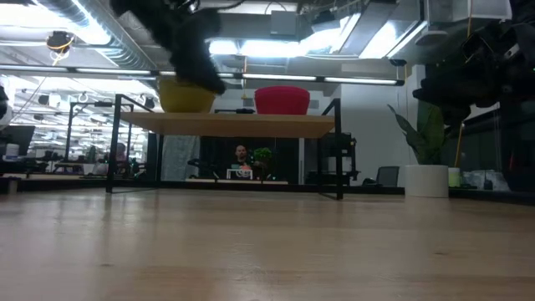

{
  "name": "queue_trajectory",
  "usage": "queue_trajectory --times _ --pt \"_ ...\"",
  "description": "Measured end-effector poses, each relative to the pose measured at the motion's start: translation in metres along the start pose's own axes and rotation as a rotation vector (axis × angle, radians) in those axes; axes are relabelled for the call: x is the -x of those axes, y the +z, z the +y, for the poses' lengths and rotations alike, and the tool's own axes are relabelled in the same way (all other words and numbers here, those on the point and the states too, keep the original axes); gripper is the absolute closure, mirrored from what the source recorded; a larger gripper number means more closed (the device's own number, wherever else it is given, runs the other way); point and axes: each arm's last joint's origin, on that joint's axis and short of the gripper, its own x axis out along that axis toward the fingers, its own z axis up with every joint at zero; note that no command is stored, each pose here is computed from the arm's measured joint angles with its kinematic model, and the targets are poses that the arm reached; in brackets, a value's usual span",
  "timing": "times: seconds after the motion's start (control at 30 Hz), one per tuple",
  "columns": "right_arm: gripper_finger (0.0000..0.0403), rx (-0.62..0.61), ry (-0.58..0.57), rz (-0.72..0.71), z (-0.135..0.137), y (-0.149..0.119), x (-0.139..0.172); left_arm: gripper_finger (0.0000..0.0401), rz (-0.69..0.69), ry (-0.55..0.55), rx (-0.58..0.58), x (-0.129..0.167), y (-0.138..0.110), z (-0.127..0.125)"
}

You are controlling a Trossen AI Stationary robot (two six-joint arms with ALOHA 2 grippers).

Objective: Pick & Place Mini bowls
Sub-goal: Adjust the white patterned bowls on the shelf

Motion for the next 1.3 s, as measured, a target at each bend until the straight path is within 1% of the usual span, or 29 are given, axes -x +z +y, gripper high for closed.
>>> queue_trajectory --times 0.17,0.27,0.43,0.53,0.6,0.73,0.8,1.0,1.1,1.3 --pt "0.0263 0.0 0.0 0.0 0.0 0.0 0.0 0.0308 -0.029 -0.07 0.031 0.007 -0.039 0.004" --pt "0.0263 0.0 0.0 0.0 0.0 0.0 0.0 0.0309 -0.037 -0.082 0.063 0.012 -0.065 0.005" --pt "0.0263 0.0 0.0 0.0 0.0 0.0 0.0 0.0312 -0.146 -0.086 0.083 0.024 -0.095 0.009" --pt "0.0263 0.0 0.0 0.0 0.0 0.0 0.0 0.0312 -0.19 -0.091 0.091 0.033 -0.105 0.01" --pt "0.0263 0.0 0.0 0.0 0.0 0.0 0.0 0.0313 -0.191 -0.091 0.087 0.039 -0.108 0.011" --pt "0.0263 0.0 -0.001 0.0 0.0 0.0 0.0 0.0311 -0.212 -0.087 0.026 0.047 -0.11 0.011" --pt "0.0263 0.0 0.0 0.0 0.0 0.0 0.0 0.0309 -0.22 -0.083 0.022 0.049 -0.11 0.011" --pt "0.0263 0.0 0.0 0.0 0.0 0.0 0.0 0.0311 -0.222 -0.081 0.012 0.05 -0.111 0.011" --pt "0.0263 0.0 0.0 0.0 0.0 0.0 0.0 0.0313 -0.223 -0.076 -0.01 0.05 -0.111 0.011" --pt "0.0263 0.0 -0.001 0.0 0.0 0.0 0.0 0.0309 -0.225 -0.07 -0.021 0.05 -0.11 0.012"
